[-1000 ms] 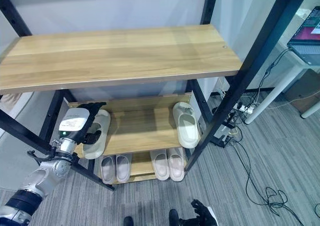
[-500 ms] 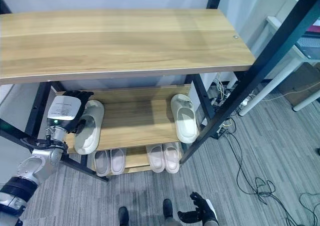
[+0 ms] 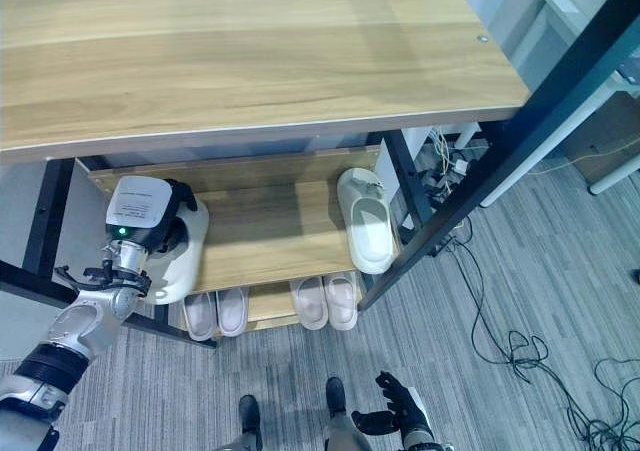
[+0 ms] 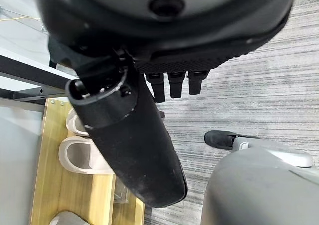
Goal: Arrange the slippers neatly on the shoe rack.
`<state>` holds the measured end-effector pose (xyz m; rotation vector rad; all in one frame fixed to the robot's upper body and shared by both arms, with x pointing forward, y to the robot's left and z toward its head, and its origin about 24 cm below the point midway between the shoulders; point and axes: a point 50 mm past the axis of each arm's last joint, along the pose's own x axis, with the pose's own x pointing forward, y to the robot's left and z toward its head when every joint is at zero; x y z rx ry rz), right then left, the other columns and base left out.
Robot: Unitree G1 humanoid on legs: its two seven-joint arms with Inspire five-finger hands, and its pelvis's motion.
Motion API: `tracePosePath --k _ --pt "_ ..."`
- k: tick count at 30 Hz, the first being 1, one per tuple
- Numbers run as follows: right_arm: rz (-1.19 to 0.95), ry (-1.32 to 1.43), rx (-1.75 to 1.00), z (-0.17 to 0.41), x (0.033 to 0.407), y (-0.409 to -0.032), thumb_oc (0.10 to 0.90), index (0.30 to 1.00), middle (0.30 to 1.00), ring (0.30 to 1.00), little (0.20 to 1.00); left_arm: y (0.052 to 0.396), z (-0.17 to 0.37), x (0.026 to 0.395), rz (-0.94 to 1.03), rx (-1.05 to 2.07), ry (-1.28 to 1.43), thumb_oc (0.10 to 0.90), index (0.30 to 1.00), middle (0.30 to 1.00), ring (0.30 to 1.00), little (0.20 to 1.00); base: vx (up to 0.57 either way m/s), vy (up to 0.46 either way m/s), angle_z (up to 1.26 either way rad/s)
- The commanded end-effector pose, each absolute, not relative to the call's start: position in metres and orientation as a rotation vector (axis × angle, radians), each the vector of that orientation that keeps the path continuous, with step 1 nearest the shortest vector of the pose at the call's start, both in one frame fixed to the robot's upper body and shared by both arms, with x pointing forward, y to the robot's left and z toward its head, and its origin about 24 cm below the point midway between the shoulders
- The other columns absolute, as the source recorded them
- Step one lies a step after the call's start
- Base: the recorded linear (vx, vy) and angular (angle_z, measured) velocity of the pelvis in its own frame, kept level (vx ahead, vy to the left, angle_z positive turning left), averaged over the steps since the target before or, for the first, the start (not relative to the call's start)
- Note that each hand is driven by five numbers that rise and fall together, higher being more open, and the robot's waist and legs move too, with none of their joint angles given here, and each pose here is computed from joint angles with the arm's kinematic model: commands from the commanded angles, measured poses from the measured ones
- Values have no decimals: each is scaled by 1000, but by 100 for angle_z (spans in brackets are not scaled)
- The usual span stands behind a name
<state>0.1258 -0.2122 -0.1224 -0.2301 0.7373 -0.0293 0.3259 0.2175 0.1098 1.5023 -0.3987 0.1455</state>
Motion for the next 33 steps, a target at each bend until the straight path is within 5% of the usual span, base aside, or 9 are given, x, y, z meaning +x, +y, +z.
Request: tracePosePath --k 1,33 --pt "-57 612 -286 -103 148 -230 800 900 900 900 900 178 176 345 222 1400 -729 400 300 300 300 300 -5 -10 -4" --pt "-68 501 -358 -84 177 -239 800 900 900 900 900 64 245 382 216 1466 -987 400 300 300 300 300 7 -17 -5"
